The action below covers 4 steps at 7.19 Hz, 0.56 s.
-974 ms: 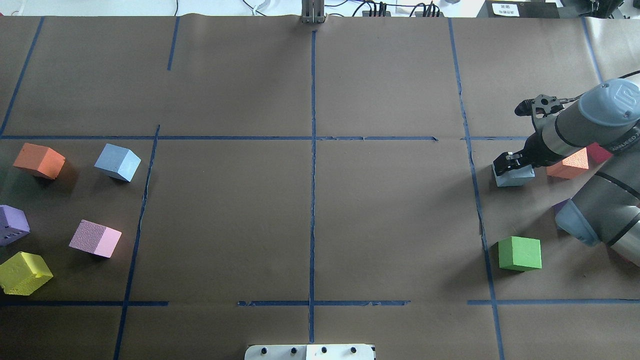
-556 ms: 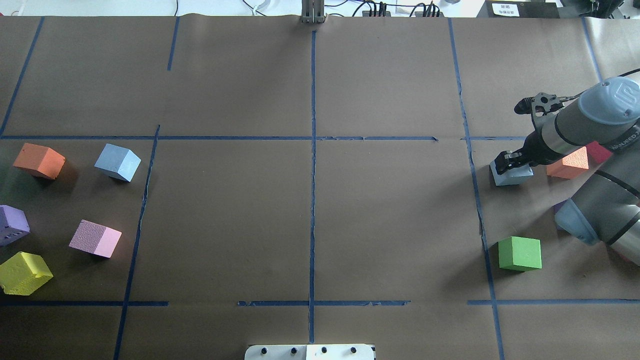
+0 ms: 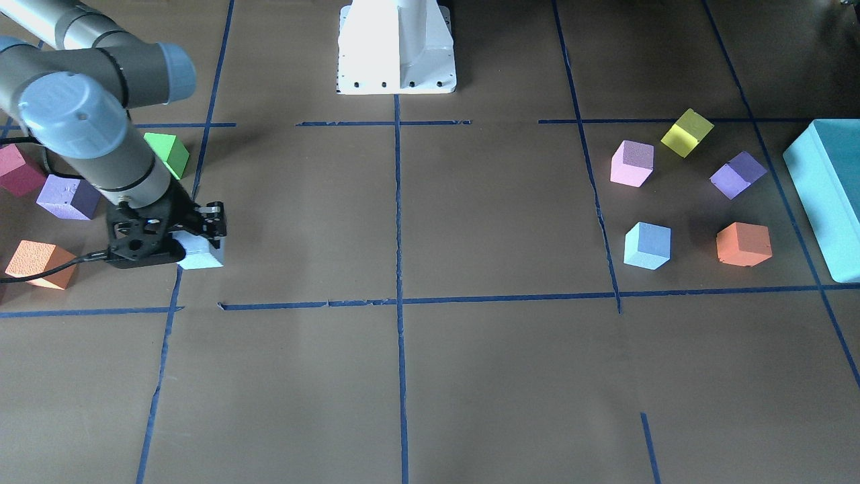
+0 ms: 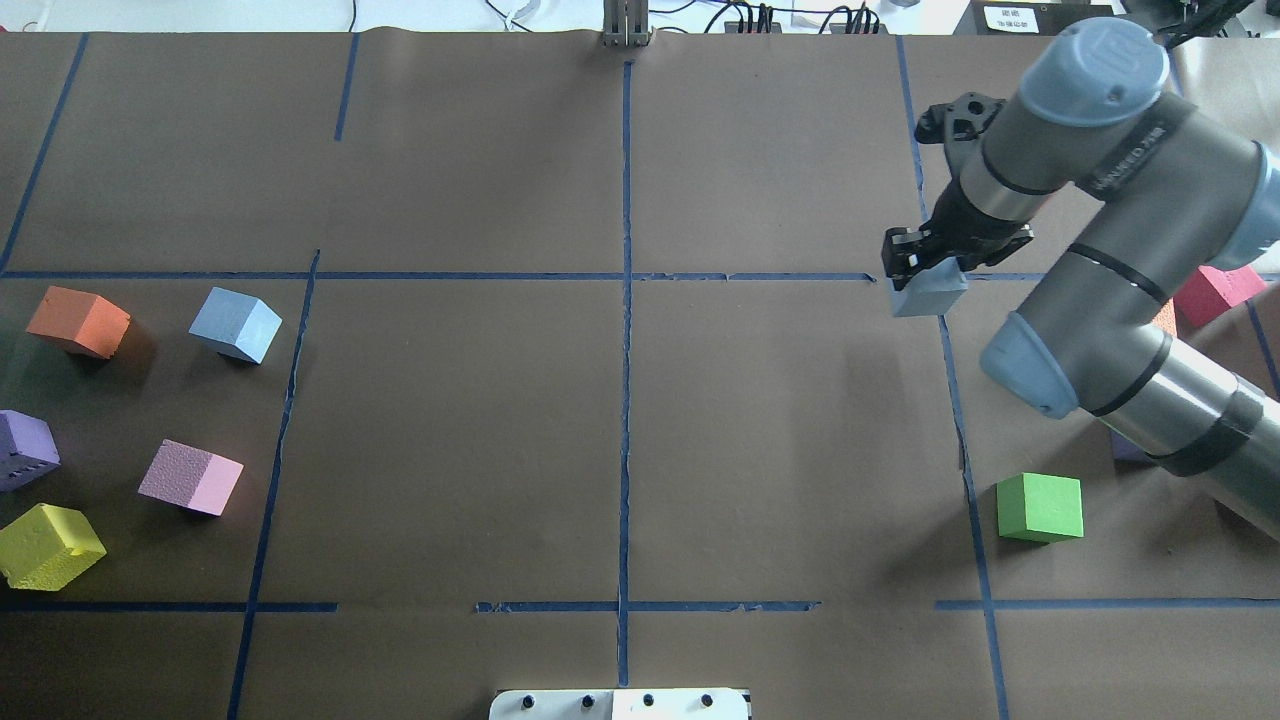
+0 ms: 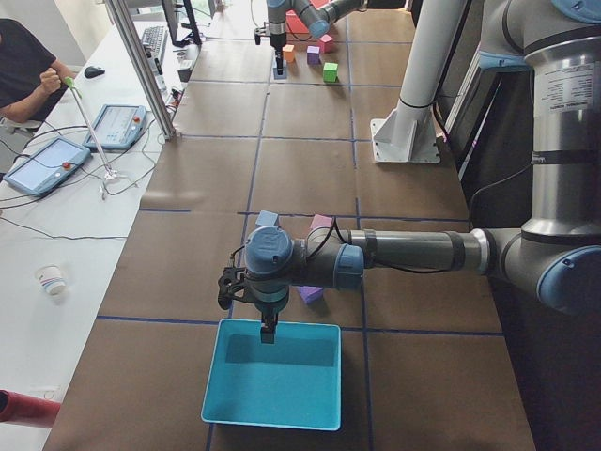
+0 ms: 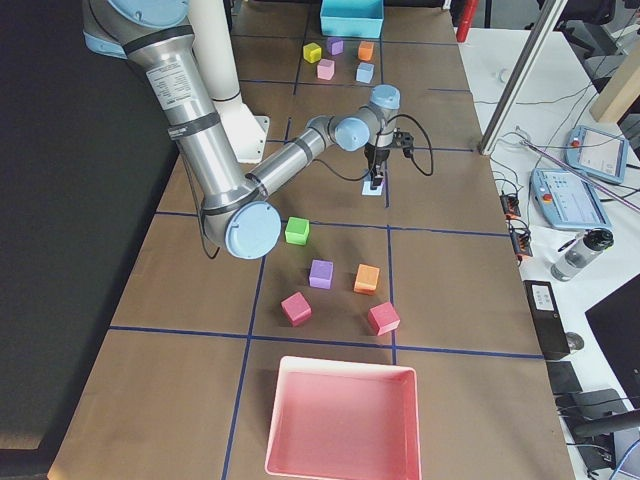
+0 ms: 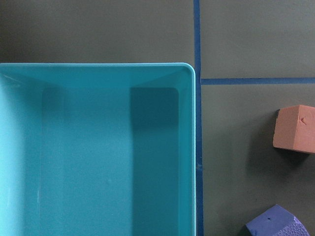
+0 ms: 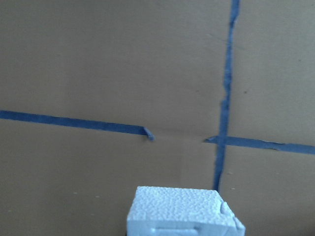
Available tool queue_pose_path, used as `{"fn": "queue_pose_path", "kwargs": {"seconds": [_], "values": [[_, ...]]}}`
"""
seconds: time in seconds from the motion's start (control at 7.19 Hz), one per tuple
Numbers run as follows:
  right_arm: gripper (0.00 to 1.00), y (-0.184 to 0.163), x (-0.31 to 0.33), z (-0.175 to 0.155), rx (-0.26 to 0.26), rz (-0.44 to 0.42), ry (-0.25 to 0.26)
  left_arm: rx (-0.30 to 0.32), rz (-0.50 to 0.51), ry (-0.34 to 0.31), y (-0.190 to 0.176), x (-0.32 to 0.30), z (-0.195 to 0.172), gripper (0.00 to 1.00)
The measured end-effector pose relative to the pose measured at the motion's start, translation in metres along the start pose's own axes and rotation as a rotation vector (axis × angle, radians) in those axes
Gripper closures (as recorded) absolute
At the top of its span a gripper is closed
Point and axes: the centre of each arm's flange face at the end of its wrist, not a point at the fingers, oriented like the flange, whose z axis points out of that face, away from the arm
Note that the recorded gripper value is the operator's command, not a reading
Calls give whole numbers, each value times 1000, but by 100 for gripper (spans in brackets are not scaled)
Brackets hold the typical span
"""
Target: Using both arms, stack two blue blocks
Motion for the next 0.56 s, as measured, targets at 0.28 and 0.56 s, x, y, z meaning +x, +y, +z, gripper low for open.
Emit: {"fn": "queue_pose_path", "kwargs": {"seconds": [0.28,0.56], "values": [[100,2,-132,7,10,59,-1,-1,-1,0,1,-1,0,0],[100,8,-244,32,3,95,33,-2,-2,0,1,-1,1,0]]}}
